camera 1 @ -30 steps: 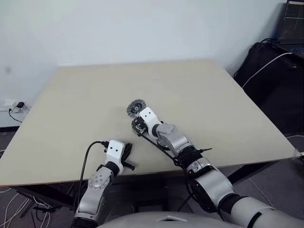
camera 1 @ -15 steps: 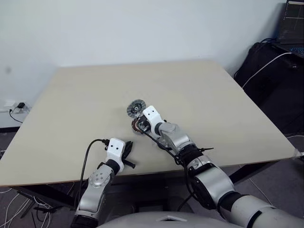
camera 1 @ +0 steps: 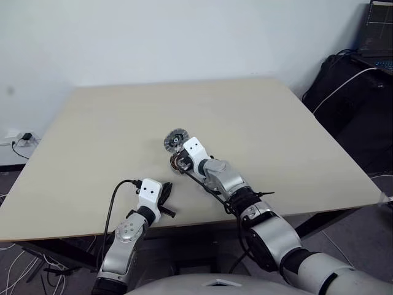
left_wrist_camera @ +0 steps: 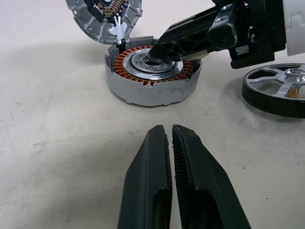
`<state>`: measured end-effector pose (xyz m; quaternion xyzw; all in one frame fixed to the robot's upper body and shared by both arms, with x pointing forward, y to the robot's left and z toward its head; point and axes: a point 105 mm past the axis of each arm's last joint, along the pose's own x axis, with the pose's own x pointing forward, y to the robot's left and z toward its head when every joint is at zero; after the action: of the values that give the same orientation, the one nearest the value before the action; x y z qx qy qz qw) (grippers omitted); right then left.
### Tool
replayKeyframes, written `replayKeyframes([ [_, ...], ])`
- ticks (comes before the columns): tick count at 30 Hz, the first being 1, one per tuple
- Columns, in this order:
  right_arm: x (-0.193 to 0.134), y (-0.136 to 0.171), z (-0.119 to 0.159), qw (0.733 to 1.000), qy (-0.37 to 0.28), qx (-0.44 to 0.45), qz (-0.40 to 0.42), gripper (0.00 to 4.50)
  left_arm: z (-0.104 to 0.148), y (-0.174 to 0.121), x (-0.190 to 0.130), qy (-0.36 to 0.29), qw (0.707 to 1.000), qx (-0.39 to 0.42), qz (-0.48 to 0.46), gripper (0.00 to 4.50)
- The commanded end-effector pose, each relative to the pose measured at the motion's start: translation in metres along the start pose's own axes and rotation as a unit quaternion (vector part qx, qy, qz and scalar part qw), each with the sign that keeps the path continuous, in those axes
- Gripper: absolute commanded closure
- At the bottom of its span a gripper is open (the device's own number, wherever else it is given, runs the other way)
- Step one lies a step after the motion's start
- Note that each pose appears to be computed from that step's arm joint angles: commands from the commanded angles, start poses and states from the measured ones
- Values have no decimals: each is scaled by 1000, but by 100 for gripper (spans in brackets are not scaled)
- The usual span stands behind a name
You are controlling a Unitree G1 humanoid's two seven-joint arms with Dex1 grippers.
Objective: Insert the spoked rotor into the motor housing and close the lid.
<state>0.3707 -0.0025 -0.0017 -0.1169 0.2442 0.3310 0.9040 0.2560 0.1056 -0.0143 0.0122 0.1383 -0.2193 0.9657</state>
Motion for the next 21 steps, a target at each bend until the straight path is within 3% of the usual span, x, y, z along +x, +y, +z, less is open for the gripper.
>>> replayKeyframes([
  [1, 2, 5, 17, 1000, -26, -8, 9, 446, 13, 4, 1, -21, 1000, 8, 6, 421],
  [14, -7, -7, 44, 996, -91, 7, -10, 446, 13, 4, 2, -23, 1000, 6, 8, 421],
  [21, -7, -18, 38, 996, -80, 11, -40, 446, 13, 2, 3, -24, 1000, 8, 2, 421],
])
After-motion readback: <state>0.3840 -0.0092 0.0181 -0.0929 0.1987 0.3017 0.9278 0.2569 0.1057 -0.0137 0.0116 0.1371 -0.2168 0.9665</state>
